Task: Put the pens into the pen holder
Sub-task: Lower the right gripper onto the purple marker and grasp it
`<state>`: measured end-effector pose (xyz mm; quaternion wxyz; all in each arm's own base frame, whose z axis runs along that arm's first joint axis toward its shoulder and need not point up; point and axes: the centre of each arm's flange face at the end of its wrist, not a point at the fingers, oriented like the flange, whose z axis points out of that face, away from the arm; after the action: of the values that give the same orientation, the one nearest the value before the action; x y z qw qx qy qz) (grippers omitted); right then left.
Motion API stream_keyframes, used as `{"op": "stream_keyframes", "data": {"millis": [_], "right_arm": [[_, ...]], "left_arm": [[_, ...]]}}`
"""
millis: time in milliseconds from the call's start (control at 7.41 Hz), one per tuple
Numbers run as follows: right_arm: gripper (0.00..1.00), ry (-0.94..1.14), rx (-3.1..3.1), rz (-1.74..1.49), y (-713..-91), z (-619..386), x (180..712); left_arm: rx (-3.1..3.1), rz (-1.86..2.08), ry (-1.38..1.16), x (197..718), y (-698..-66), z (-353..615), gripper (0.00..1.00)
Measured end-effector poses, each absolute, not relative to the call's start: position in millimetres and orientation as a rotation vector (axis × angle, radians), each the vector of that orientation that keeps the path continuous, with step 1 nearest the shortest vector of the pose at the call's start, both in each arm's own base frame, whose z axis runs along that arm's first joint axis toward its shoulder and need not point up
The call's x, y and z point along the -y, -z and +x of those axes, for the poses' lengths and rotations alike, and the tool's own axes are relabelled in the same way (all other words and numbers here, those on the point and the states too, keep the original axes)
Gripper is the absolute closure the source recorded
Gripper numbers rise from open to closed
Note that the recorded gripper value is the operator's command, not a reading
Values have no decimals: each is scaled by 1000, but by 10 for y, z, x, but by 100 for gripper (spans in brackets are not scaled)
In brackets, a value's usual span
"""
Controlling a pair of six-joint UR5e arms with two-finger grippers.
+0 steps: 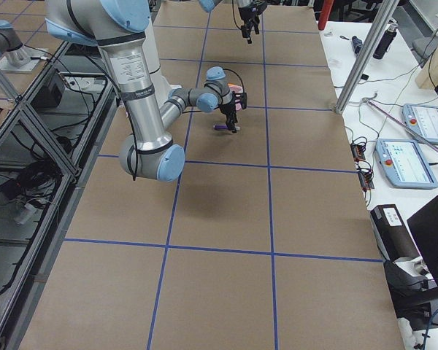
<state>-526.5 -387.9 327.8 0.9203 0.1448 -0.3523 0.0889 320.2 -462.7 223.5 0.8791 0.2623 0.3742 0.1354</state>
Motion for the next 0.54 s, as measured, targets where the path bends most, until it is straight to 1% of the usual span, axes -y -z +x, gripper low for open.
{"op": "stream_keyframes", "data": {"millis": [270, 405, 540], "right_arm": [[45, -191, 716, 289, -3295, -5330, 3804], [45, -193, 715, 284, -3301, -5356, 3771], [52, -196, 713, 279, -3301, -5378, 3743]], "left_arm": [[-786, 547, -278, 4616, -2220, 3205, 0], [-787, 547, -278, 4614, -2218, 3204, 0], [-788, 548, -277, 4612, -2213, 3201, 0]]}}
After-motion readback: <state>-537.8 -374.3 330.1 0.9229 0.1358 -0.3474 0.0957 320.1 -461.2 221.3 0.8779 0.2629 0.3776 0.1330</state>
